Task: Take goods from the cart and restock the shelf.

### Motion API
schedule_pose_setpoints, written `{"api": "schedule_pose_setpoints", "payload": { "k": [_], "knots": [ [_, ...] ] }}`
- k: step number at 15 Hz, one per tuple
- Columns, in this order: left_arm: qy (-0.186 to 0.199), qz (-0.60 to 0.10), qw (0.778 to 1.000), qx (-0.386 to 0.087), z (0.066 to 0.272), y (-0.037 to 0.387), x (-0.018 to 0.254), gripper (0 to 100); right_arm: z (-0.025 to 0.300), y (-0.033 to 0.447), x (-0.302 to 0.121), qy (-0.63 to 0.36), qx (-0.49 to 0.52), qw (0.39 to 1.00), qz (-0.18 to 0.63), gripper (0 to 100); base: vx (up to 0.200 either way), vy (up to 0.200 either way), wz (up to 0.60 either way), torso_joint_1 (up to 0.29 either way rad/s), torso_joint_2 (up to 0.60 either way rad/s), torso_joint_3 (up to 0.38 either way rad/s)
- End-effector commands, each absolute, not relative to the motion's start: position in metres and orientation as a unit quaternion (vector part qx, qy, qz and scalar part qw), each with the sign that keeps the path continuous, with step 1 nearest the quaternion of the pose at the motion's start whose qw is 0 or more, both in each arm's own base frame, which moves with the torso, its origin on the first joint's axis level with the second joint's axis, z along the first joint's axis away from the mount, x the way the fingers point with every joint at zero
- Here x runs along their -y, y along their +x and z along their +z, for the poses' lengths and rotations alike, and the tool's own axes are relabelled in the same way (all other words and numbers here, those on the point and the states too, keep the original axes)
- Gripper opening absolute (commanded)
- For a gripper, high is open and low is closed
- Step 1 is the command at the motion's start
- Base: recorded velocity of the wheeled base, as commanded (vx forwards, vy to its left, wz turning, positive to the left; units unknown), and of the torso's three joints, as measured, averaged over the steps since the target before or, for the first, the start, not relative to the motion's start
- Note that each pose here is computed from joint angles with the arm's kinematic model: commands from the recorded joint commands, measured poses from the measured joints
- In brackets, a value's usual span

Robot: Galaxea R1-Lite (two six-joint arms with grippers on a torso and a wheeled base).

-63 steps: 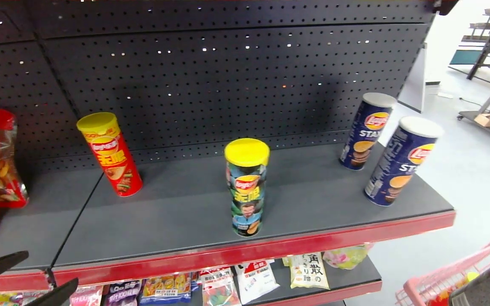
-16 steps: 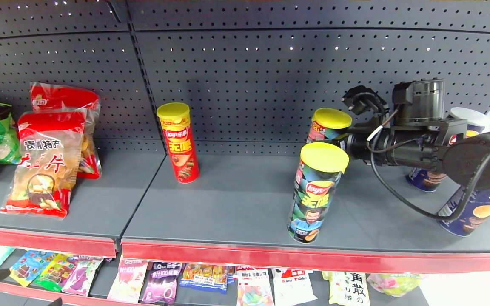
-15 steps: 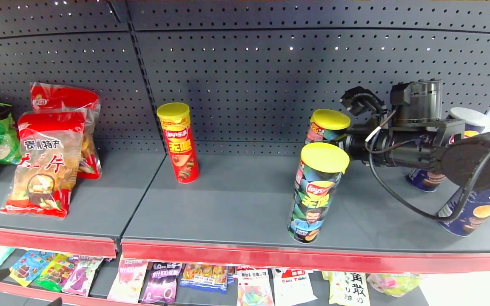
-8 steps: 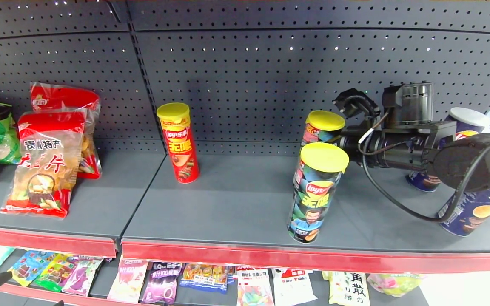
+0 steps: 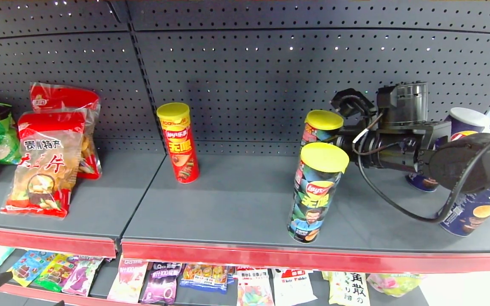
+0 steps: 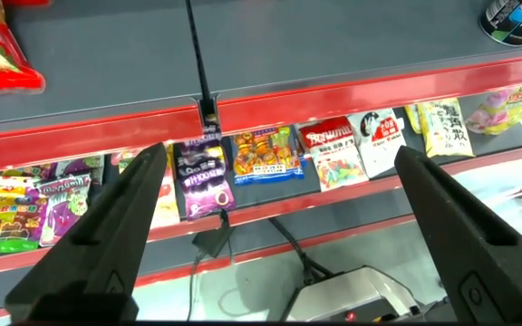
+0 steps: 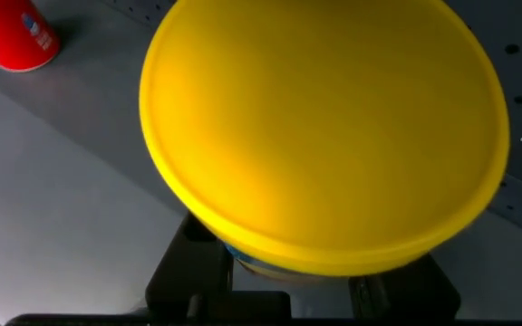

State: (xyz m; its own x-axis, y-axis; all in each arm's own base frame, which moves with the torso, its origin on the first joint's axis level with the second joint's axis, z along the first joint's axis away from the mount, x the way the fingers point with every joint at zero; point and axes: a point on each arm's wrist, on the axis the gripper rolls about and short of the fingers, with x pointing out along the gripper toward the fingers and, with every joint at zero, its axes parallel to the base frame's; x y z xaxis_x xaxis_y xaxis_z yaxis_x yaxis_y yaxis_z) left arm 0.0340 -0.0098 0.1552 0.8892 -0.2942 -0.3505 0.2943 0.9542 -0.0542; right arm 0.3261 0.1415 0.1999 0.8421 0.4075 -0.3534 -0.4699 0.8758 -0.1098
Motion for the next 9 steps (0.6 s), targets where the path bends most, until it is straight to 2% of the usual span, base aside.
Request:
{"api": "schedule_pose_setpoints", "payload": {
  "k": [1, 9],
  "knots": [
    [0.0, -0.151, 0.972, -0.181, 0.1554, 0.0343, 0.0099, 100, 0.202, 0.323, -0.145, -0.088, -0.161, 0.956, 0.228, 0, 0.0, 0.0, 0.0, 0.0, 0.0, 0.0],
    [0.0, -0.151, 0.972, -0.179, 0.1555, 0.0339, 0.0098, 100, 0.199, 0.3193, -0.1506, -0.07, -0.172, 0.962, 0.2, 0, 0.0, 0.0, 0.0, 0.0, 0.0, 0.0]
  ]
}}
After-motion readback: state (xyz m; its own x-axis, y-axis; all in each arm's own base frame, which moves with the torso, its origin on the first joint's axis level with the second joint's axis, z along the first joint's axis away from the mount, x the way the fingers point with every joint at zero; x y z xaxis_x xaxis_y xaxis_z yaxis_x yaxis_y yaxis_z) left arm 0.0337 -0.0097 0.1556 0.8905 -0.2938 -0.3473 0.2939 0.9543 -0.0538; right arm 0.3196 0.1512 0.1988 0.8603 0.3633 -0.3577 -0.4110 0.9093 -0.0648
